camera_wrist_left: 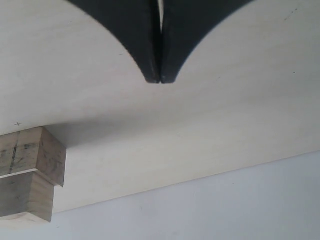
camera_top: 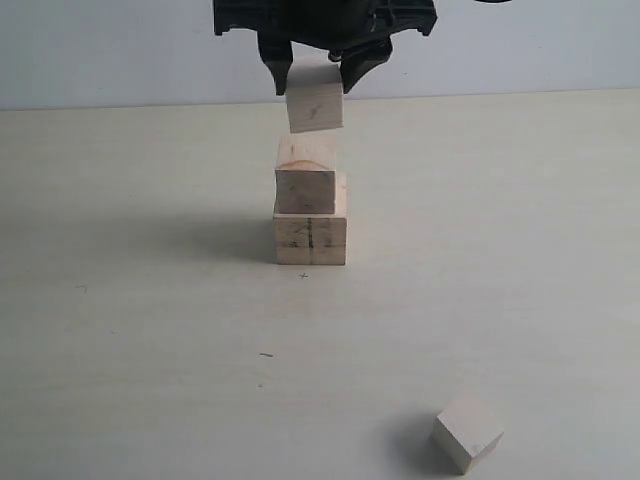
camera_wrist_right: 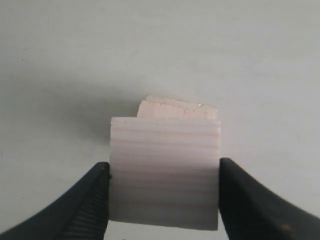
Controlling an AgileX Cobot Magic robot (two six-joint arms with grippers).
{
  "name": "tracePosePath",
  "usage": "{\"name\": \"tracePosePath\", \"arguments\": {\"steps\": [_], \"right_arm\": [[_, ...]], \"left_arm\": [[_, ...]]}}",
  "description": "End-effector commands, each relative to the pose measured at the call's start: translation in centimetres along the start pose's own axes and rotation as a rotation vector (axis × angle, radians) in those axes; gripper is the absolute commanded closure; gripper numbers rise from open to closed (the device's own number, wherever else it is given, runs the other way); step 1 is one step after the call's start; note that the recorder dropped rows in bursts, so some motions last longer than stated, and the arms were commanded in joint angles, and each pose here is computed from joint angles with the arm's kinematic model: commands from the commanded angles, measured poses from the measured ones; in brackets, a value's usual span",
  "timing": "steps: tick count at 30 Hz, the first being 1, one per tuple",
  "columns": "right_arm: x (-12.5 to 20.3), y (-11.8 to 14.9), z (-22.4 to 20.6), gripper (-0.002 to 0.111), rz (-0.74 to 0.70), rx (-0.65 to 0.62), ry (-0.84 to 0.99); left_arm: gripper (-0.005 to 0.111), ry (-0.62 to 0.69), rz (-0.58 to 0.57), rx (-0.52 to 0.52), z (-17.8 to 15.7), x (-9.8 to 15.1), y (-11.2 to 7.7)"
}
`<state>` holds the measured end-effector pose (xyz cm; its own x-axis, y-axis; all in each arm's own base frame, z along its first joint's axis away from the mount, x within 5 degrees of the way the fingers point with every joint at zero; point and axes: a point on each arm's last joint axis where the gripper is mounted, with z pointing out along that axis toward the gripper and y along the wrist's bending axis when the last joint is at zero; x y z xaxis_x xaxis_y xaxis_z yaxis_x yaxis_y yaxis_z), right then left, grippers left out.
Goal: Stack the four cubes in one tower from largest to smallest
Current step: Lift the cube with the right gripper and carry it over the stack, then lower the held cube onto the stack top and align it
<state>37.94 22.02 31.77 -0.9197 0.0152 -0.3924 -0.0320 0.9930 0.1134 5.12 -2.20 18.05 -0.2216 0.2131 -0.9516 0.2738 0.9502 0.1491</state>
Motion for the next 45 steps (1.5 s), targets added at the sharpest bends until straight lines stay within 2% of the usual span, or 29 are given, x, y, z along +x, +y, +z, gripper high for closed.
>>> {"name": "tracePosePath", "arguments": {"steps": [1, 7, 12, 16, 45], "right_arm": [[-0.1, 0.4, -0.2, 0.08, 0.066, 0.002, -0.021], [0.2, 1.1, 2.0, 0.08, 0.15, -0.03, 0.035], [0.1, 0.9, 3.3, 0.08, 0.142, 0.01, 0.033], [-0.1, 0.5, 3.3, 0.08, 0.122, 0.056, 0.011], [0.0, 1.0, 4.1, 0.08, 0.14, 0.015, 0.031]], "left_arm": [[0.107, -0.009, 0.004, 0.003, -0.1, -0.1, 0.0], [0.107, -0.012, 0.009, 0.02, -0.1, -0.1, -0.1], [0.107, -0.018, 0.021, 0.058, -0.1, -0.1, -0.3], [0.107, -0.018, 0.021, 0.058, -0.1, -0.1, -0.3], [0.107, -0.018, 0.02, 0.058, -0.1, -0.1, -0.3]]}}
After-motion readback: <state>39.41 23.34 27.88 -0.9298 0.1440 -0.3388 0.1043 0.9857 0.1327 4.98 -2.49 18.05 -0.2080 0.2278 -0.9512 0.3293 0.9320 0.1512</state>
